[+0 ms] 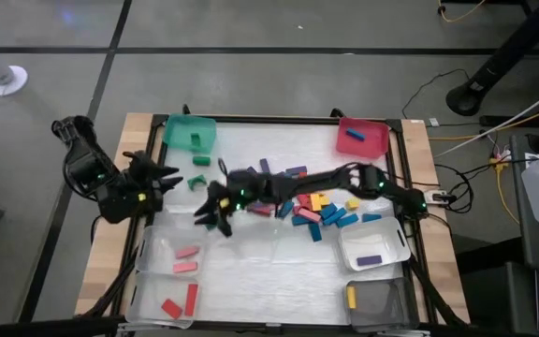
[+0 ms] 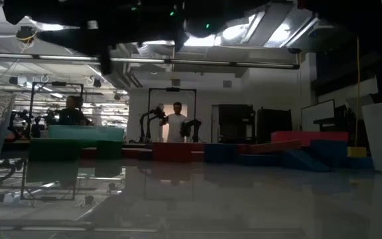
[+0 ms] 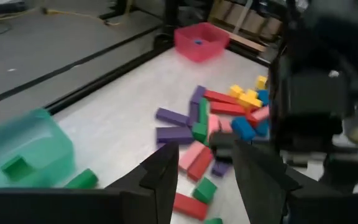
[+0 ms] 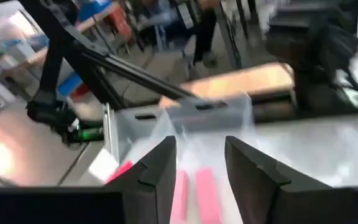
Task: Sort blocks
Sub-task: Put the green block into the green bin
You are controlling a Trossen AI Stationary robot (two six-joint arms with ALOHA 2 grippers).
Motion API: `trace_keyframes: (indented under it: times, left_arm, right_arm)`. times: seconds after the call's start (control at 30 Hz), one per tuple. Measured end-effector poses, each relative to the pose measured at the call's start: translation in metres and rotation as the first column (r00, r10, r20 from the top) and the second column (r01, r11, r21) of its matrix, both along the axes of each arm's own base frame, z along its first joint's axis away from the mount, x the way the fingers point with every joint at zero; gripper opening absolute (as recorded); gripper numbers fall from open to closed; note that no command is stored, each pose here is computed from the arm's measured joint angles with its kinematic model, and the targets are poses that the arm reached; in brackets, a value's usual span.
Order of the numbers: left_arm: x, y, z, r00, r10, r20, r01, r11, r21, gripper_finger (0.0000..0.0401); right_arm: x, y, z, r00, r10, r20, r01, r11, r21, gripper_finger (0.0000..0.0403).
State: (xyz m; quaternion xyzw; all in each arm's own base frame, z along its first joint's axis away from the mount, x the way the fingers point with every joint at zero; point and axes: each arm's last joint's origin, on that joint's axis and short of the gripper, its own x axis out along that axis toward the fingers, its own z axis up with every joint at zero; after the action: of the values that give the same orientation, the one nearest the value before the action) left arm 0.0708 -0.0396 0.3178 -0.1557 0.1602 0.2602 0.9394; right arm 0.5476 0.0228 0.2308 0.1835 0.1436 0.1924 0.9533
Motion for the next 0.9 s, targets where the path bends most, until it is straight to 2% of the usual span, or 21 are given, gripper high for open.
trace_keyframes:
  times: [0.17,0.4,0.53,0.7,0.9]
  left_arm:
    - [0.004,0.007,-0.001,0.996,0.084,-0.026,-0.085,0.996,-0.016,0.0138]
    - [0.009,0.013,-0.006,0.979,0.062,-0.196,-0.085,0.99,-0.11,0.0138]
    - [0.014,0.016,-0.009,0.958,0.062,-0.281,-0.097,0.989,-0.115,0.0138]
    - [0.027,0.019,-0.021,0.901,0.034,-0.432,-0.106,0.984,-0.143,0.0138]
    - [0.046,0.028,-0.043,0.784,-0.001,-0.621,-0.096,0.988,-0.123,0.0138]
  right_arm:
    - [-0.023,-0.037,0.036,0.991,-0.039,-0.128,0.041,0.999,0.009,0.0138]
    - [-0.066,-0.074,0.081,0.946,-0.122,-0.301,0.129,0.992,0.004,0.0138]
    - [-0.093,-0.082,0.103,0.911,-0.171,-0.375,0.168,0.985,-0.042,0.0138]
    - [-0.121,-0.084,0.118,0.85,-0.268,-0.454,0.218,0.963,-0.16,0.0138]
    - [-0.147,-0.084,0.134,0.777,-0.392,-0.493,0.269,0.914,-0.303,0.0138]
